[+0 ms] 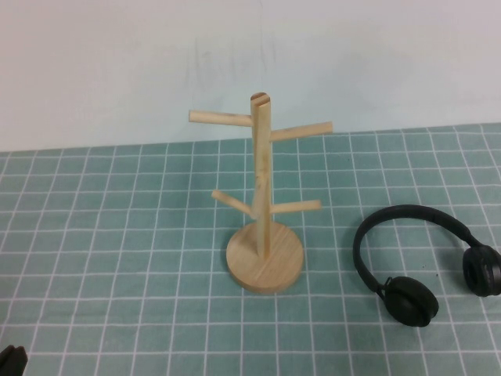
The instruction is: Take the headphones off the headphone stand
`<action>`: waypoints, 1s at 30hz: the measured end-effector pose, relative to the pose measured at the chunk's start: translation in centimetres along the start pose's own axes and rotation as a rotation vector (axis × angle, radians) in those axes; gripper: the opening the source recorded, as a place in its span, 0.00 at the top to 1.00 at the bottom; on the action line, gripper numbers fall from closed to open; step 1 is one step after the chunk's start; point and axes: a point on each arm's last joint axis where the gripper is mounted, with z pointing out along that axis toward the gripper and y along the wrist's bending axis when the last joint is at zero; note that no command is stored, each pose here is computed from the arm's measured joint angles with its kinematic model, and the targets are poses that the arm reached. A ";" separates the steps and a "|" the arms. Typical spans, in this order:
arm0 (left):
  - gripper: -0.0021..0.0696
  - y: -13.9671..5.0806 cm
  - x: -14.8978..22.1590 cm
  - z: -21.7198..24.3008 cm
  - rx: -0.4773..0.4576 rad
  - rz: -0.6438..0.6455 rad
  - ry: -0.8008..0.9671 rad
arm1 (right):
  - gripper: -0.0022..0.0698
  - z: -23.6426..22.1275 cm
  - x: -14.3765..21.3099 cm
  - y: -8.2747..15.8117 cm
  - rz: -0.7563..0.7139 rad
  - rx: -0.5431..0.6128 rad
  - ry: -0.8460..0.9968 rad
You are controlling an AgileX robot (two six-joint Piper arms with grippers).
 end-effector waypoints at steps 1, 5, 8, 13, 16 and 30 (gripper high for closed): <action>0.98 0.0 0.0 0.0 0.000 0.000 0.000 | 0.98 -0.2 0.1 -0.1 -0.006 0.022 -0.011; 0.98 0.0 0.0 0.0 0.000 0.000 0.000 | 0.98 -0.6 1.6 -0.3 0.063 0.110 -0.053; 0.98 0.0 0.0 0.0 0.000 0.000 0.000 | 0.98 -0.2 3.6 -0.2 0.145 0.163 -0.076; 0.98 0.0 0.0 0.0 0.000 0.000 0.000 | 0.98 1.5 7.3 0.3 0.232 0.210 -0.138; 0.98 0.0 0.0 0.0 0.000 0.000 0.000 | 0.98 3.0 9.8 0.5 0.240 0.228 -0.126; 0.98 0.0 0.0 0.0 0.000 0.000 0.000 | 0.98 5.1 14.7 1.2 0.236 0.212 0.034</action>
